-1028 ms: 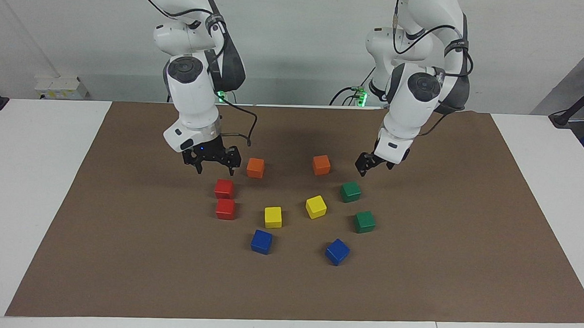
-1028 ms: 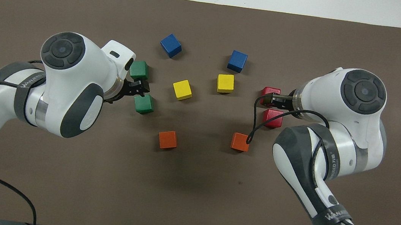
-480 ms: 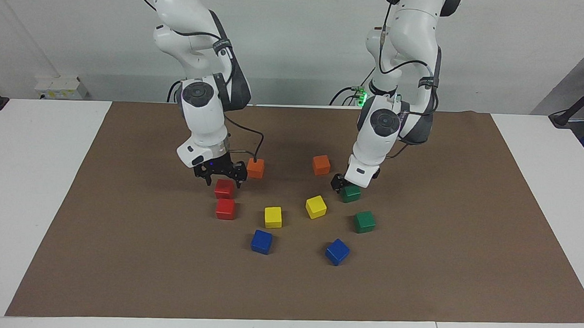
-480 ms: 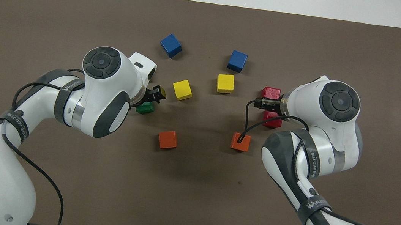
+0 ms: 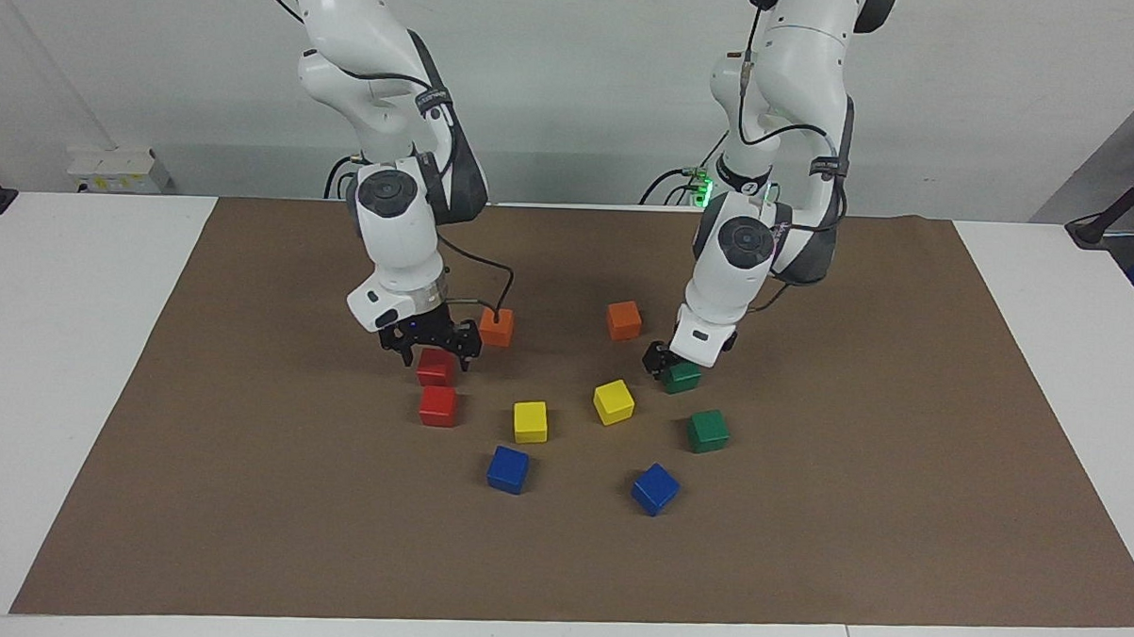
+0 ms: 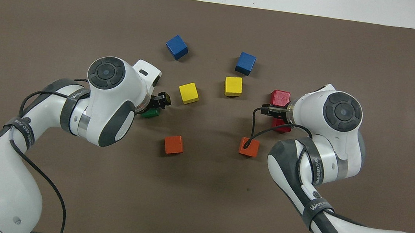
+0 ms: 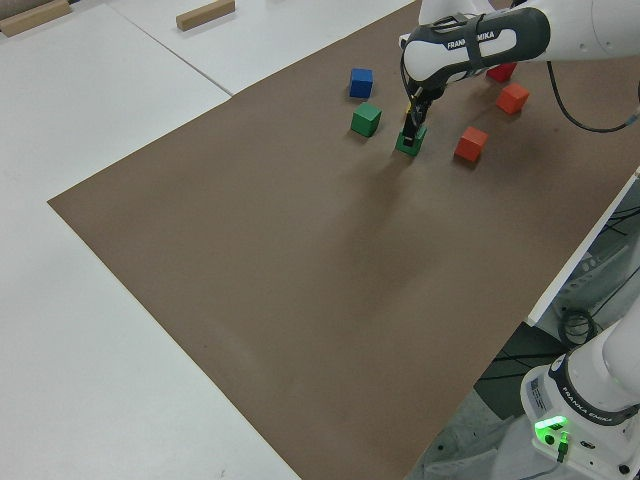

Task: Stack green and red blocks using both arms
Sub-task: 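Close the left gripper on the green cube while the right gripper grasps red, then carry the green cube outward with the left gripper while the right gripper carries red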

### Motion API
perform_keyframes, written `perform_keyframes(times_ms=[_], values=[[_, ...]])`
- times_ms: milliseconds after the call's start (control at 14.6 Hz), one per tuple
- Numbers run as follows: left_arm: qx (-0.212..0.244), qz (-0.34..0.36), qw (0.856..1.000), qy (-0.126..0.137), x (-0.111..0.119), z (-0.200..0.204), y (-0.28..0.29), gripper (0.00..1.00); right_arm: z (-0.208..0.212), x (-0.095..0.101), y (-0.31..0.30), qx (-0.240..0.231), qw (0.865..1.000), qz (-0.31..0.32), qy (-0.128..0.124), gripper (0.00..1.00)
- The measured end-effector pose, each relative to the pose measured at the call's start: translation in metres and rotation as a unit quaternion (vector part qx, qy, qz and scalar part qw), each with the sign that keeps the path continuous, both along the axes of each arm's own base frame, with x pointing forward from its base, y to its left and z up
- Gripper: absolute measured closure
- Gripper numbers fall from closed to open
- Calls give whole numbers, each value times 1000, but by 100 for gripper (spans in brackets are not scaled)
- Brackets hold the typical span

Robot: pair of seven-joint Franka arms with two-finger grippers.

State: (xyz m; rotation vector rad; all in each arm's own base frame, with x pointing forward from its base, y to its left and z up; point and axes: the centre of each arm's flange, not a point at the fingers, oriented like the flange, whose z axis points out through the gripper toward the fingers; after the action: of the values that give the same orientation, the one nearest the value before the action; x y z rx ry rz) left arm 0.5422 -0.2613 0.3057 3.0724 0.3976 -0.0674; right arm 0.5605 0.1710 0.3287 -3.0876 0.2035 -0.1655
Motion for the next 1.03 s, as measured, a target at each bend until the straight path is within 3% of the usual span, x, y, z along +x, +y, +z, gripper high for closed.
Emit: perform_keyframes(times_ms=[206, 411, 617, 754, 823, 1028], values=[[3, -6, 1000, -1, 0, -12, -3, 14, -9, -2, -1, 1, 1000, 0, -3, 0], [18, -28, 999, -7, -3, -13, -10, 45, -22, -9, -3, 1, 1000, 3, -5, 4], [24, -32, 999, -9, 1, -9, -5, 45, -31, -15, -9, -2, 1000, 8, 0, 14], [28, -34, 999, -7, 11, 11, 13, 45, -32, -15, -10, -2, 1000, 8, 1, 39], [29, -36, 999, -8, 19, 27, 29, 45, -31, -15, -11, -2, 1000, 8, 0, 45], [32, -50, 998, -7, 31, 74, 95, 45, -25, -11, -13, -2, 1000, 15, -5, 45]])
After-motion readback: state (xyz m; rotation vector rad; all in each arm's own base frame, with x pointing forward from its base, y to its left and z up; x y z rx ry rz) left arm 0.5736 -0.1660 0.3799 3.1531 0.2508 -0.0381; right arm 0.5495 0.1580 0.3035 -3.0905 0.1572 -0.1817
